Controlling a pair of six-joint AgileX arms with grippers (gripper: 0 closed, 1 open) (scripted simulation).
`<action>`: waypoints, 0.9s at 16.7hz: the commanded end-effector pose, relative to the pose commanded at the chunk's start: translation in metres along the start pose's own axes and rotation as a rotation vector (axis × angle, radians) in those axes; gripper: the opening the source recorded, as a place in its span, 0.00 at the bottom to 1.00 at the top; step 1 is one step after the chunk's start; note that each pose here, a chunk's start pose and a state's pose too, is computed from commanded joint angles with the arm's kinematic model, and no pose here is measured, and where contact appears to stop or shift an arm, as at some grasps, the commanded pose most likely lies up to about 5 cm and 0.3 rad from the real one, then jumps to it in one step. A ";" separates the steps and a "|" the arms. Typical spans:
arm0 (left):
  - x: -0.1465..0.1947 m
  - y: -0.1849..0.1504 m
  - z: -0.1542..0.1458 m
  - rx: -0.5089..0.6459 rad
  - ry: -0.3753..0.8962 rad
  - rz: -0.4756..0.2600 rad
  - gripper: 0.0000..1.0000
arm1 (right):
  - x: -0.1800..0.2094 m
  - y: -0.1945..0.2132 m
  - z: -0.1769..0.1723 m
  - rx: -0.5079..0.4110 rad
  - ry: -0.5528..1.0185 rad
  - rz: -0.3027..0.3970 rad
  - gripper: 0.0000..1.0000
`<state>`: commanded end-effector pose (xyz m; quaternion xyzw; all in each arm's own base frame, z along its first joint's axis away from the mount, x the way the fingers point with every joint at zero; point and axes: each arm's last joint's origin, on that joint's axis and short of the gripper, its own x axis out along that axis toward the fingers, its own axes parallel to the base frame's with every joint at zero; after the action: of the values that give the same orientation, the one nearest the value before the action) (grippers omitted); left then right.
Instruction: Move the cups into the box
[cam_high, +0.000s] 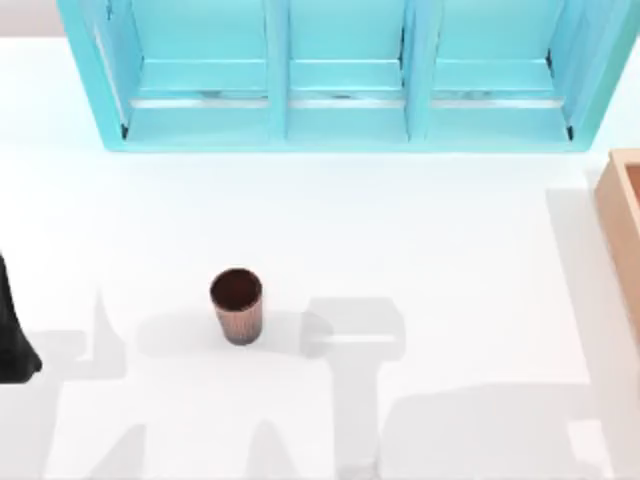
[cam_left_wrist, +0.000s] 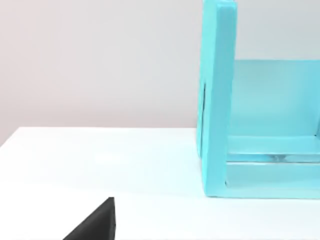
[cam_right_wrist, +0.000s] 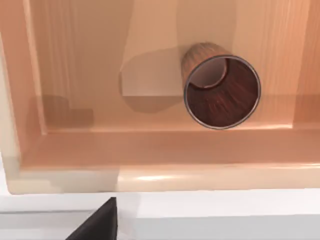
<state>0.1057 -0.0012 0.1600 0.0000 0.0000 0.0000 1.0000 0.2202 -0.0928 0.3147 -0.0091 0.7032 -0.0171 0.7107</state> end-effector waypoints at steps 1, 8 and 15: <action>0.000 0.000 0.000 0.000 0.000 0.000 1.00 | -0.007 0.001 -0.001 -0.001 -0.001 0.000 1.00; 0.000 0.000 0.000 0.000 0.000 0.000 1.00 | -0.013 0.003 0.001 -0.004 -0.004 -0.004 1.00; 0.000 0.000 0.000 0.000 0.000 0.000 1.00 | -0.022 0.086 0.094 -0.030 -0.012 -0.061 1.00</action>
<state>0.1057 -0.0012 0.1600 0.0000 0.0000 0.0000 1.0000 0.3150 -0.0076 0.3341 -0.0411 0.6985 -0.0282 0.7139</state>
